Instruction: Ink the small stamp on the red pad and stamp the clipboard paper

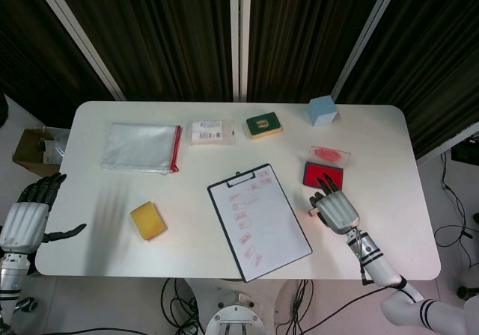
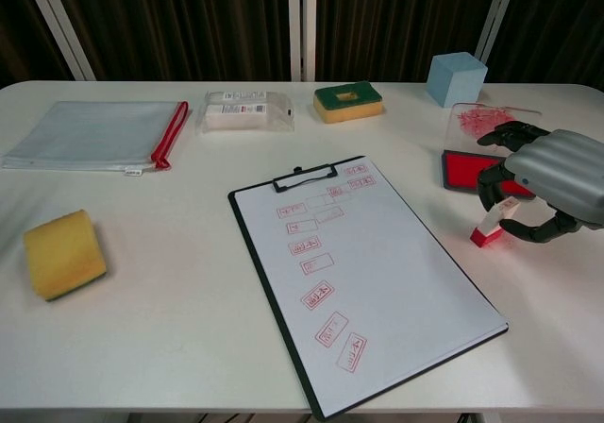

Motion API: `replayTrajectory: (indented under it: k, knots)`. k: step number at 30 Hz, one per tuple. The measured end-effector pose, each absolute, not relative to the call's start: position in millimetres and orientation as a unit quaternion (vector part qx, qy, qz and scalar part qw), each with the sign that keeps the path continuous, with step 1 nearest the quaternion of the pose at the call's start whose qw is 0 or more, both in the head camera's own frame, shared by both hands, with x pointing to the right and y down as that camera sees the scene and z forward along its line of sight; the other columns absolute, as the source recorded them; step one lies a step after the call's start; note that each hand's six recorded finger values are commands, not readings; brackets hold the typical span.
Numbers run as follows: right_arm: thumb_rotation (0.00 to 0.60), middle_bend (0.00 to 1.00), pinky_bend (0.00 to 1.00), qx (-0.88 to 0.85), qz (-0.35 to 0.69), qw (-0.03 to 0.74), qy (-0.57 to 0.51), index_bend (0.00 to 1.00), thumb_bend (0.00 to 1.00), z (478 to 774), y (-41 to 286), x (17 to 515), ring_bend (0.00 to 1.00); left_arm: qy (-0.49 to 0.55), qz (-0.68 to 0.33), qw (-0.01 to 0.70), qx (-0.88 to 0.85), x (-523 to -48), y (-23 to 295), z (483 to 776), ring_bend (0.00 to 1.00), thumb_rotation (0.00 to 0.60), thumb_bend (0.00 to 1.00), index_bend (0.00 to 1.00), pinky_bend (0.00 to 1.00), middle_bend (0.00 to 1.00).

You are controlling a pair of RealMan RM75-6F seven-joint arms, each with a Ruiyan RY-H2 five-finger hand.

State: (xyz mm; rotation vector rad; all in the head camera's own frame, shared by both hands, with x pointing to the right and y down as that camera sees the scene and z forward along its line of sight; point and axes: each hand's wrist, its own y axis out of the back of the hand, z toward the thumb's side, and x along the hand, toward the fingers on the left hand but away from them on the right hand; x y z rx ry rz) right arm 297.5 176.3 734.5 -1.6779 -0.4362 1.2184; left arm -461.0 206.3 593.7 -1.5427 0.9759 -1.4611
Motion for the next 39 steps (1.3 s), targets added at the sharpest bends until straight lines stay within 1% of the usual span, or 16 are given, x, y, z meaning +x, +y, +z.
replayTrajectory:
  k: [7, 14, 17, 24, 30, 39]
  knots:
    - [0.6, 0.5, 0.0, -0.688, 0.5, 0.487, -0.198, 0.62, 0.36, 728.1, 166.8, 299.3, 0.1, 0.385, -0.576, 0.39, -0.607, -462.8, 206.7, 593.9, 0.1, 0.315, 0.06, 0.04, 0.18, 0.06]
    - [0.6, 0.5, 0.0, -0.673, 0.516, 0.476, -0.235, 0.62, 0.36, 719.2, 137.7, 310.2, 0.1, 0.387, -0.577, 0.386, -0.607, -465.0, 208.1, 594.9, 0.1, 0.314, 0.06, 0.04, 0.18, 0.06]
    - [0.6, 0.51, 0.0, -0.664, 0.536, 0.459, -0.248, 0.62, 0.36, 722.5, 123.3, 318.6, 0.1, 0.387, -0.577, 0.385, -0.607, -465.7, 209.0, 595.9, 0.1, 0.312, 0.06, 0.04, 0.18, 0.06]
    - [0.6, 0.51, 0.0, -0.629, 0.593, 0.422, -0.272, 0.63, 0.36, 740.8, 89.6, 339.1, 0.1, 0.387, -0.581, 0.381, -0.606, -468.5, 210.2, 597.5, 0.1, 0.316, 0.06, 0.04, 0.18, 0.06]
    - [0.6, 0.51, 0.0, -0.626, 0.602, 0.417, -0.266, 0.63, 0.36, 753.9, 85.8, 330.2, 0.1, 0.386, -0.582, 0.381, -0.606, -469.4, 209.0, 598.0, 0.1, 0.319, 0.06, 0.04, 0.18, 0.06]
    - [0.6, 0.52, 0.0, -0.629, 0.602, 0.415, -0.263, 0.63, 0.37, 757.9, 87.5, 326.6, 0.1, 0.386, -0.581, 0.38, -0.607, -469.9, 208.0, 599.1, 0.1, 0.318, 0.06, 0.04, 0.18, 0.06]
